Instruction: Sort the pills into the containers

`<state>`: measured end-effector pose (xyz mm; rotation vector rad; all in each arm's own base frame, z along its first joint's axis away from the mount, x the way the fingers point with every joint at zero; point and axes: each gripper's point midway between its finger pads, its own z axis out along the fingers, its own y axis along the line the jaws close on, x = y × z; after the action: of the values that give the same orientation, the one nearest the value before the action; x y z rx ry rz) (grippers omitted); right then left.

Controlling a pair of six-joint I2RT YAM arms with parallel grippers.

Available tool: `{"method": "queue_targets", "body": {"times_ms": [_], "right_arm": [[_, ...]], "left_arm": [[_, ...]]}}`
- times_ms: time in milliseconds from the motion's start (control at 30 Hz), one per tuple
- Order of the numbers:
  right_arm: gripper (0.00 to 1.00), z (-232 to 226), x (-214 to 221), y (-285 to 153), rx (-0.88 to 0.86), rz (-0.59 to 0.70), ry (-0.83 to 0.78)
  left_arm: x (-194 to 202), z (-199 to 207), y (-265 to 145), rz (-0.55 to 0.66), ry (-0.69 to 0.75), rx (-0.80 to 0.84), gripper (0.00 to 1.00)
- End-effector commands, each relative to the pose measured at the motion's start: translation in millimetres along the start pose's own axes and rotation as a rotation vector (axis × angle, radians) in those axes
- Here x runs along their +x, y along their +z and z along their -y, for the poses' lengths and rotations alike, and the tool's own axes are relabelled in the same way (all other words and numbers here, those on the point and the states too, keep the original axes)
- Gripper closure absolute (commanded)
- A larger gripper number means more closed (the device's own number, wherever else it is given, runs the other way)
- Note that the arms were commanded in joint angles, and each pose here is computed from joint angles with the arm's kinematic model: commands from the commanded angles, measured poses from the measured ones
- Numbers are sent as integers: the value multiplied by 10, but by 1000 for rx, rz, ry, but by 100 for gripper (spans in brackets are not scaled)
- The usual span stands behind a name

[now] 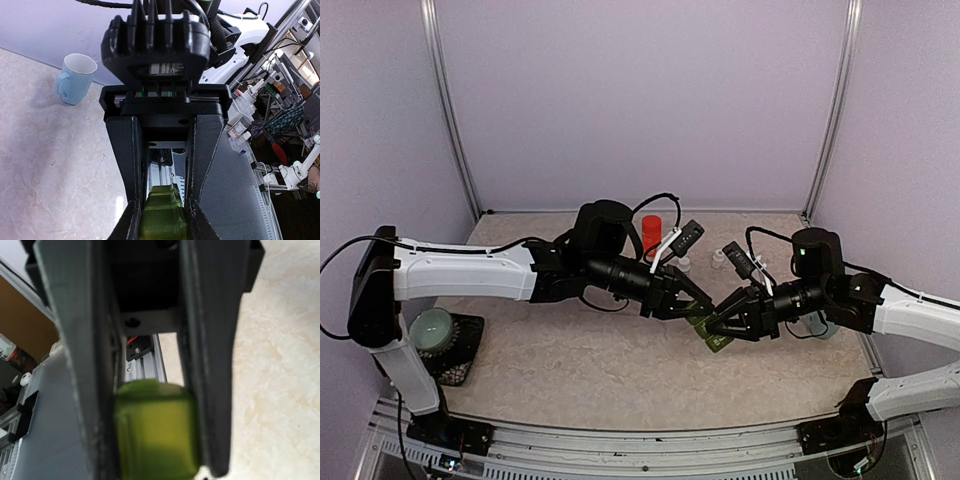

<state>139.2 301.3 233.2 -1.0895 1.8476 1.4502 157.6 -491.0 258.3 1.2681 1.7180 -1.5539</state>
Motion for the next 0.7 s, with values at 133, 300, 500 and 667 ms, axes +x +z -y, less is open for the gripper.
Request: {"method": "queue_targets", "body": {"times_ms": [133,300,500,667], "right_arm": [[62,-37,62,48,-40,-28,12],[60,-25,71,77,-44,-33,22],[62,-84,5,80,-72,-12,11],[75,-150,-23,83,-111,-6,9]], "left_arm": [[-230,82,-47,42,28,50,92],[-241,86,-39,45,19,55,92],[-241,104,-22,44,18,65,92],[-214,70,-11,39,11,56,91]]}}
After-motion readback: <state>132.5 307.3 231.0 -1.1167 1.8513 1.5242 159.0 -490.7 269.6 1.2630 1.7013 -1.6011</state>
